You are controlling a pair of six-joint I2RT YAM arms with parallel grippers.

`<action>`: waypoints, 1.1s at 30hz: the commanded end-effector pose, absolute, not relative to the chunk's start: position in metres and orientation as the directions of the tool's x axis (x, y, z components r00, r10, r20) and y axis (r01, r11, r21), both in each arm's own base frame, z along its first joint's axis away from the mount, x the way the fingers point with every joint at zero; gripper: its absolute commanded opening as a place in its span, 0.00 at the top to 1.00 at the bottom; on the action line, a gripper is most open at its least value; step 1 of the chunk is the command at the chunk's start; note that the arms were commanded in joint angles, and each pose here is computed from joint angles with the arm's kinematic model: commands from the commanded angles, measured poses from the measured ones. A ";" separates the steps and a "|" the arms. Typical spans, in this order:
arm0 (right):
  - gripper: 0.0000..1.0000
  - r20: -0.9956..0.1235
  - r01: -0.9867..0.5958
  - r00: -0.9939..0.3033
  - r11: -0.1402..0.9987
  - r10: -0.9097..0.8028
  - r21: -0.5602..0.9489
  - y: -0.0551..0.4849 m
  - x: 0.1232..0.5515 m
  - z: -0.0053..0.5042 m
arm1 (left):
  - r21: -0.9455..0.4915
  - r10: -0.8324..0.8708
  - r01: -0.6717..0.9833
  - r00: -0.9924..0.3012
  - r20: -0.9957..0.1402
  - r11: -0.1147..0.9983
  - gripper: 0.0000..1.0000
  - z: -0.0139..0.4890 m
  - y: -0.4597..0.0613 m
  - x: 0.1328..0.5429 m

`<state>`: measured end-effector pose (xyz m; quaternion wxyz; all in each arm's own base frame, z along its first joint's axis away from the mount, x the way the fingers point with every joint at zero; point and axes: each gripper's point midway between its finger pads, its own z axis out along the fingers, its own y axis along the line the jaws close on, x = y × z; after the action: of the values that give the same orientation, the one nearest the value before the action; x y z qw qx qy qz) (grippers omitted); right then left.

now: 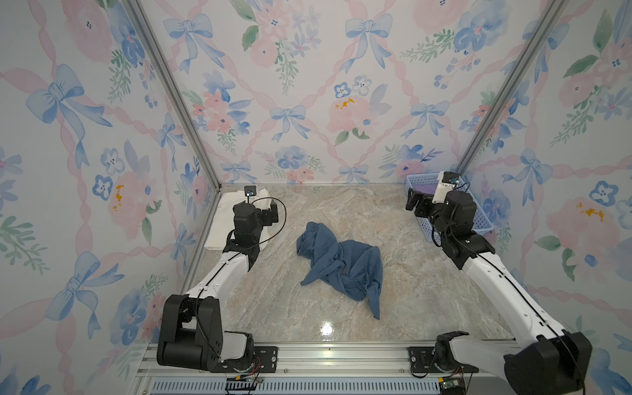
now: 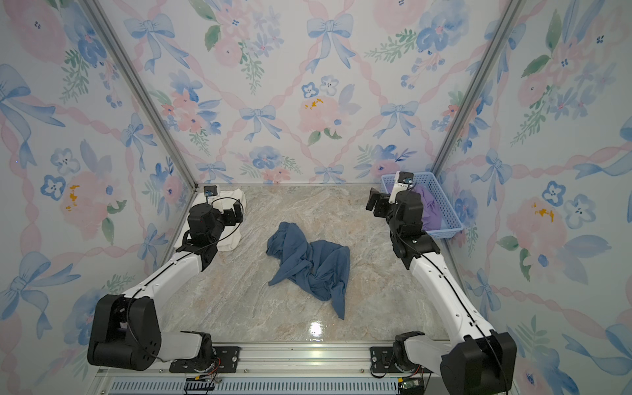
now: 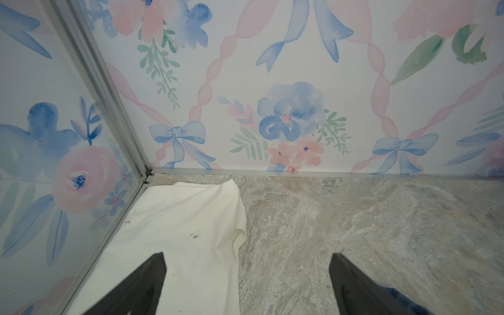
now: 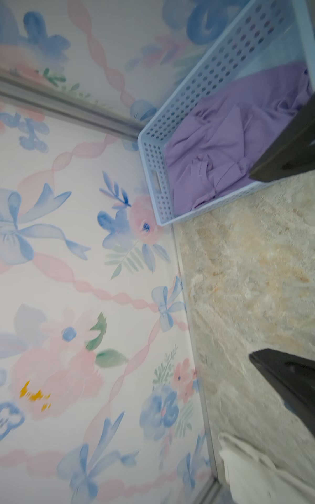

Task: Fold and stack t-shirts
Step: Flatten out the T-shirt at the center of the board.

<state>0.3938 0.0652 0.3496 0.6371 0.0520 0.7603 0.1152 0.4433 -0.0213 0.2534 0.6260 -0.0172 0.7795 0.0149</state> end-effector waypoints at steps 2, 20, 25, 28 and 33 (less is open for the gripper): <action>0.01 -0.853 -0.305 -0.370 0.819 0.368 0.486 0.126 0.375 0.350 | -0.028 -0.012 0.039 -0.361 -0.933 0.999 0.02 0.236 -0.037 0.428; 0.01 -0.746 -0.047 -0.661 0.996 -0.085 -0.072 0.133 0.347 0.200 | 0.153 0.167 0.067 -0.461 -0.871 0.986 0.02 0.213 -0.026 0.384; 0.01 -0.683 -0.052 -0.726 0.997 -0.079 -0.060 0.136 0.328 0.164 | 0.179 0.190 0.076 -0.559 -0.807 0.981 0.02 0.173 -0.022 0.371; 0.00 -0.681 -0.020 -0.730 0.998 -0.056 -0.061 0.124 0.320 0.157 | 0.145 0.214 0.164 -0.576 -0.789 0.976 0.02 0.159 -0.037 0.362; 0.01 -0.651 0.016 -0.759 0.999 -0.011 -0.035 0.115 0.307 0.142 | 0.074 0.420 0.517 -0.596 -0.684 0.853 0.02 0.133 -0.123 0.333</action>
<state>0.3163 0.1234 0.1429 0.3519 -0.0226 0.9356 -0.0179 0.3557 -0.0749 0.1497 0.4199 0.1668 0.8920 -0.0121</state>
